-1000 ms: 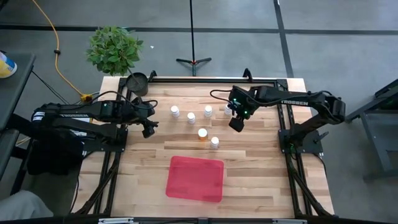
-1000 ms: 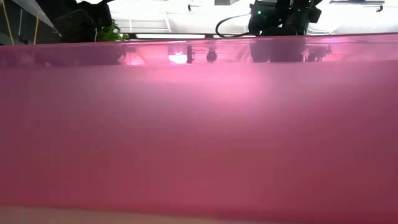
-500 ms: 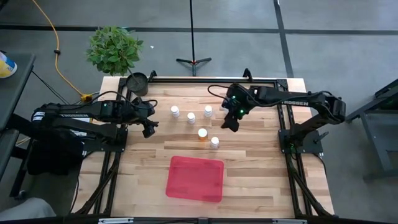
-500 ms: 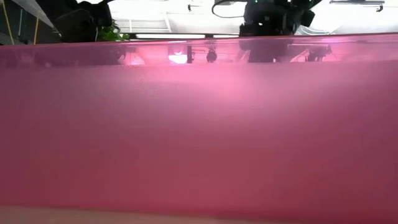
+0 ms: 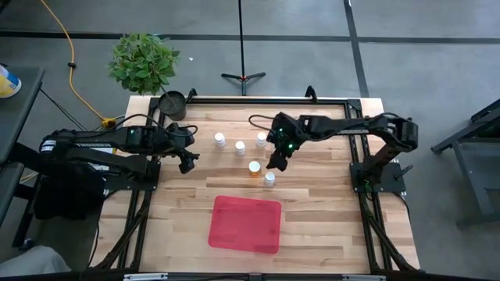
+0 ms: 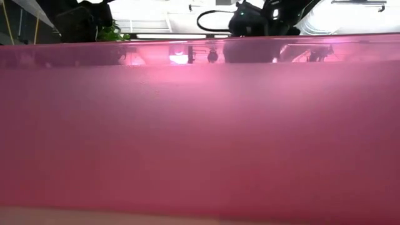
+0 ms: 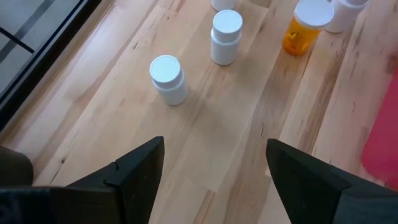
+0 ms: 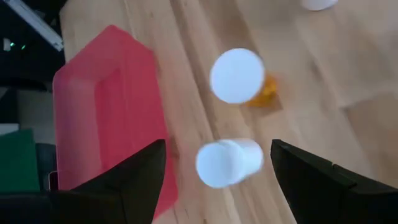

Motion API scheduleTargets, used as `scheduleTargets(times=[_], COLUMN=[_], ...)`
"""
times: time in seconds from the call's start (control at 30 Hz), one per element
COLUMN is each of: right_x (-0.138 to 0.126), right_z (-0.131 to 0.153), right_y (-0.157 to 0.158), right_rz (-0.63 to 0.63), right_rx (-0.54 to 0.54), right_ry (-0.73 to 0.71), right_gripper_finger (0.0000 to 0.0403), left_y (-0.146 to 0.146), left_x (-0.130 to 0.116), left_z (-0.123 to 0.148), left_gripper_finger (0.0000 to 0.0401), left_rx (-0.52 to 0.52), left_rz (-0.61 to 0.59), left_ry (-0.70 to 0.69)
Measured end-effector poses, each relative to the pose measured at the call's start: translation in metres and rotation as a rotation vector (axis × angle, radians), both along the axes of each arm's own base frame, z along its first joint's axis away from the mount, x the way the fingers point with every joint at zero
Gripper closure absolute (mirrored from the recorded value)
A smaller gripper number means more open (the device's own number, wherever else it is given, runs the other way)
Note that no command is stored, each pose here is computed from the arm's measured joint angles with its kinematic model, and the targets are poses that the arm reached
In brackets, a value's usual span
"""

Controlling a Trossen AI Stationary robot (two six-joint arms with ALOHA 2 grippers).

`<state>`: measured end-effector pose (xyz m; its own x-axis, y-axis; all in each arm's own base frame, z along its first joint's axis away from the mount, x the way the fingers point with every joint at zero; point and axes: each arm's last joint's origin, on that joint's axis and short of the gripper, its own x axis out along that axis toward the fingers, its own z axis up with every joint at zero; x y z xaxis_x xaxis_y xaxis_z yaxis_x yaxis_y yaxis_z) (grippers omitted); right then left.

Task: Pick and place pill bottles into a basket
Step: Put the white and orange medicine bottle into the red container

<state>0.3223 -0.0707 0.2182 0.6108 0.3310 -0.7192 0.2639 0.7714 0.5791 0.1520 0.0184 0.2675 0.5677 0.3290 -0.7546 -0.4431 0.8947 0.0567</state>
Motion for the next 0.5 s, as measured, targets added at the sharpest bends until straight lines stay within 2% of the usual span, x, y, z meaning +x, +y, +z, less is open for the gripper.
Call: scheduleTargets(times=[0.37,0.5], right_x=[0.022,0.029], right_z=[-0.016,-0.013], right_y=[0.004,0.002], right_rz=[-0.015,-0.027], right_rx=[0.028,0.040], right_ry=[-0.065,-0.136], right_gripper_finger=[0.0123,0.0123], left_y=[-0.001,-0.001], left_x=[0.000,0.000], left_z=[0.000,0.000], left_gripper_finger=[0.0084,0.0084], left_rx=[-0.018,-0.025], left_rz=[-0.008,0.002], left_ry=[-0.004,-0.007])
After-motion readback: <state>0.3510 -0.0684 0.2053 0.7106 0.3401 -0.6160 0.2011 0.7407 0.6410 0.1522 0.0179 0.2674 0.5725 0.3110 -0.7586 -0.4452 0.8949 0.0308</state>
